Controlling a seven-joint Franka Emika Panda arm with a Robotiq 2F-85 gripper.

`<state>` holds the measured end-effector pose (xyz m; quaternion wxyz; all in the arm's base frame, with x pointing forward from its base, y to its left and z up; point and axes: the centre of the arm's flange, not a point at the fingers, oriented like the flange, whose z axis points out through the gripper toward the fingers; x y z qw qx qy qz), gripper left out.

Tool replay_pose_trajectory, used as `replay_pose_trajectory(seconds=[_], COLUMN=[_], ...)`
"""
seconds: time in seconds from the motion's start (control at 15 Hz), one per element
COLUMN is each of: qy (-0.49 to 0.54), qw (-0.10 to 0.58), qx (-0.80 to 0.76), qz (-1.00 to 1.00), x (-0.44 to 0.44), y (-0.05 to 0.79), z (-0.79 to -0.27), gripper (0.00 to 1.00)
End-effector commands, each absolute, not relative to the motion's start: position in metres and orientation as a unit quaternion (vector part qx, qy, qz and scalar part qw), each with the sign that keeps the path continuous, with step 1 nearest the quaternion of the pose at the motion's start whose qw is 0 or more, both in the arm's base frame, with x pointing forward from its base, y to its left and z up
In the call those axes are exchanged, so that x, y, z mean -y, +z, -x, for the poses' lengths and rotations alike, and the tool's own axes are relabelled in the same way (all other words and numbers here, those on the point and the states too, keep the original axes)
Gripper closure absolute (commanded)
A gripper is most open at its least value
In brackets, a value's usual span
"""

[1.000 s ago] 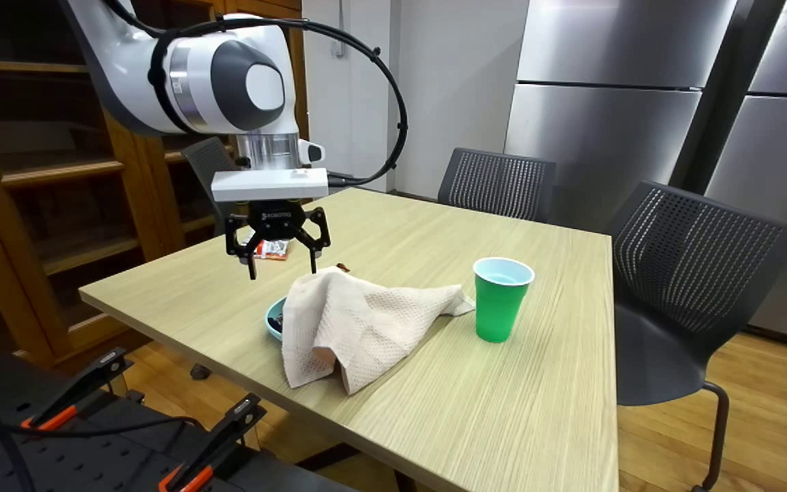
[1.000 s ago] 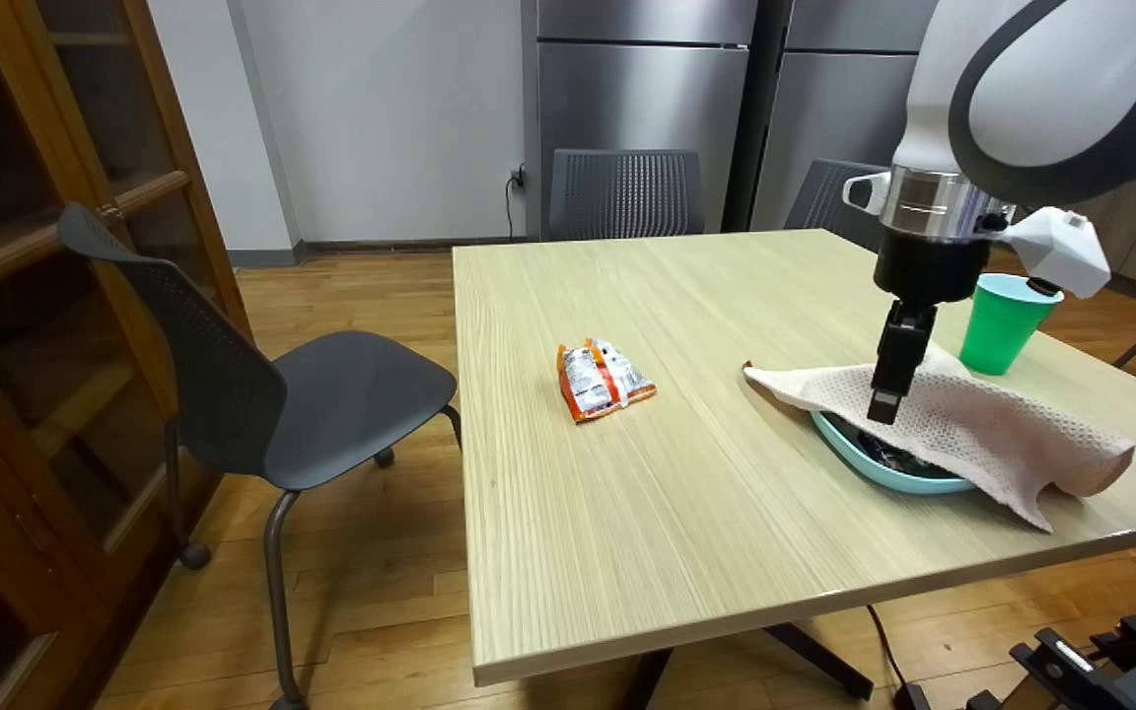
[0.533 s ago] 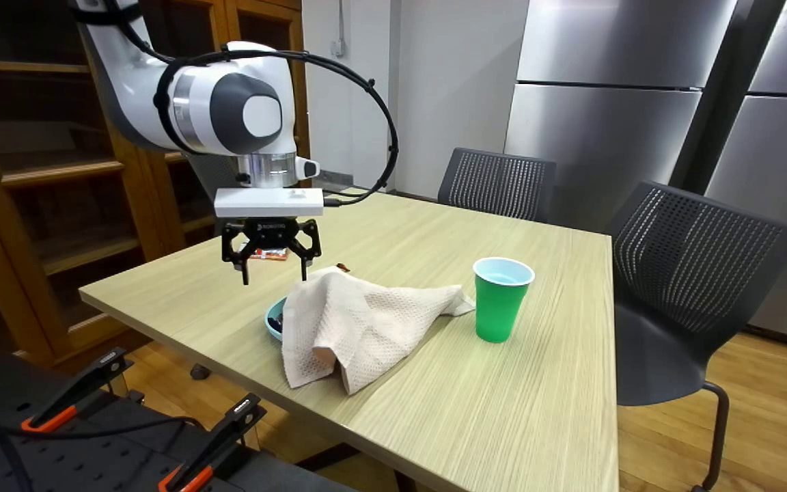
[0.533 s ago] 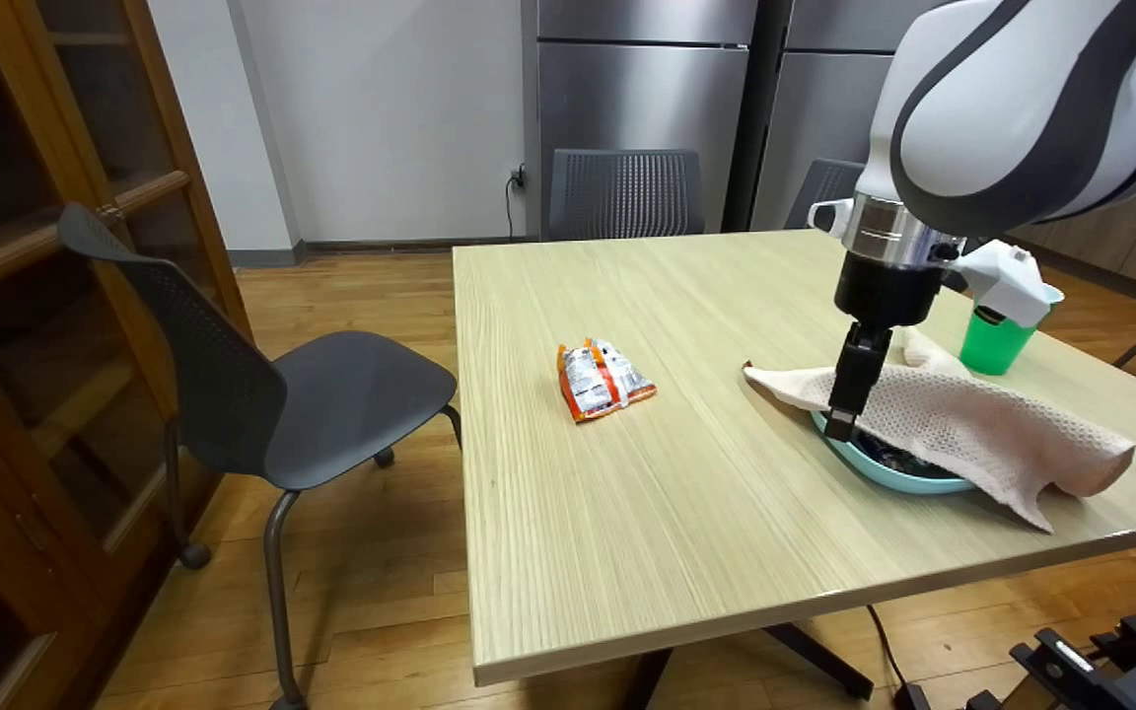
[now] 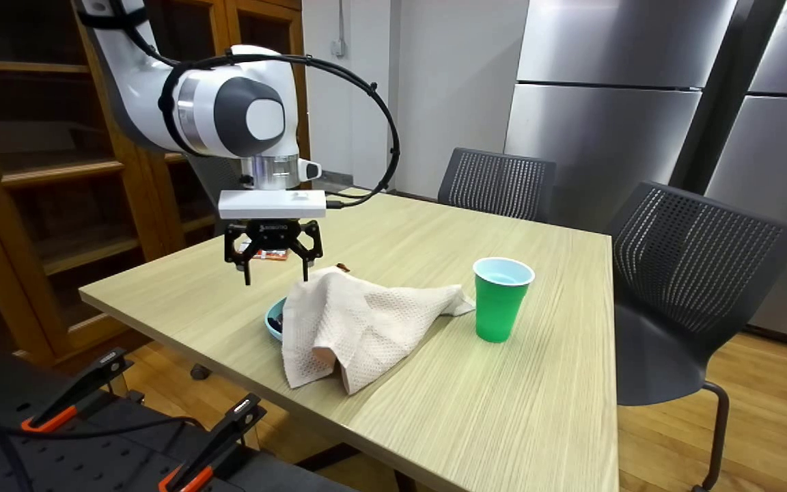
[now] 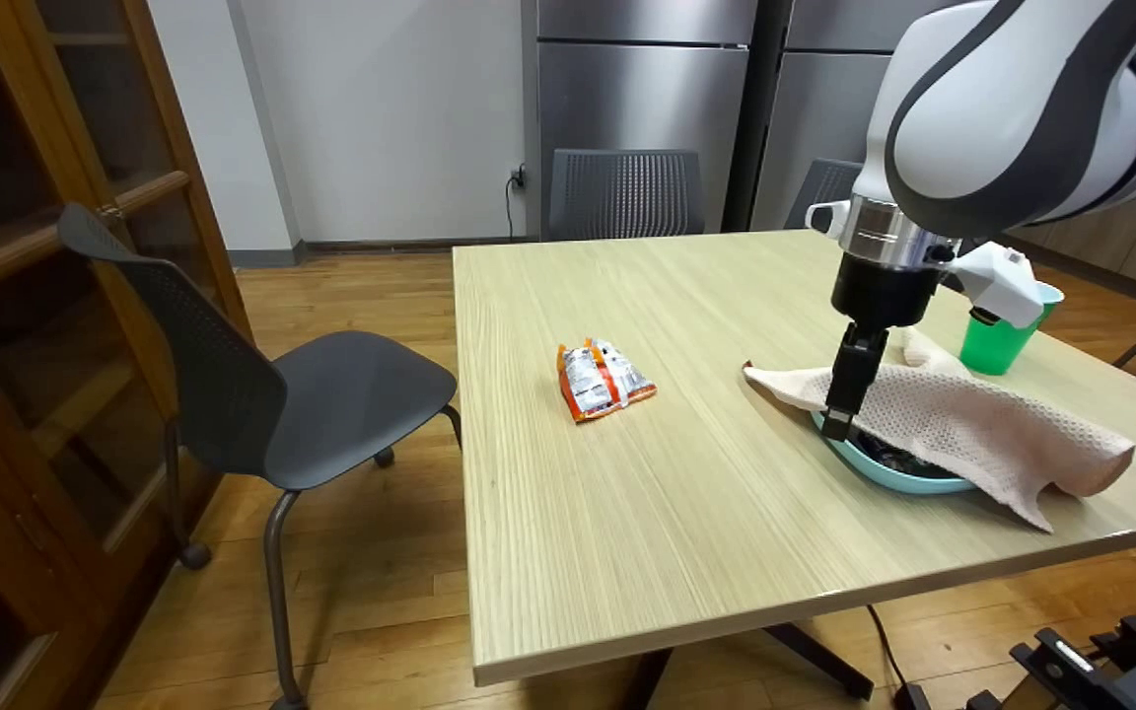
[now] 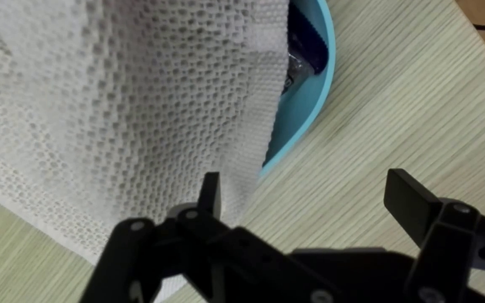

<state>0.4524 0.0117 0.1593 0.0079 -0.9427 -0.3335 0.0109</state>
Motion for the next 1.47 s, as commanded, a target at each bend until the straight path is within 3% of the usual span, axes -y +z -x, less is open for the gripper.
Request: replay_pose_trajectory(seconds=[0.0,1.27,1.33,1.4], qy=[0.007,-0.007,-0.007,-0.007], qw=[0.010,0.002,0.002,0.001], qx=[0.331,0.323,0.323,0.323], qz=[0.943,0.946,0.947,0.946], x=[-0.007,-0.002,-0.002,-0.002], y=[0.162,0.153,0.153,0.153], z=[-0.451,-0.461,-0.461,-0.461], gripper=[0.00,0.00,0.23,0.26])
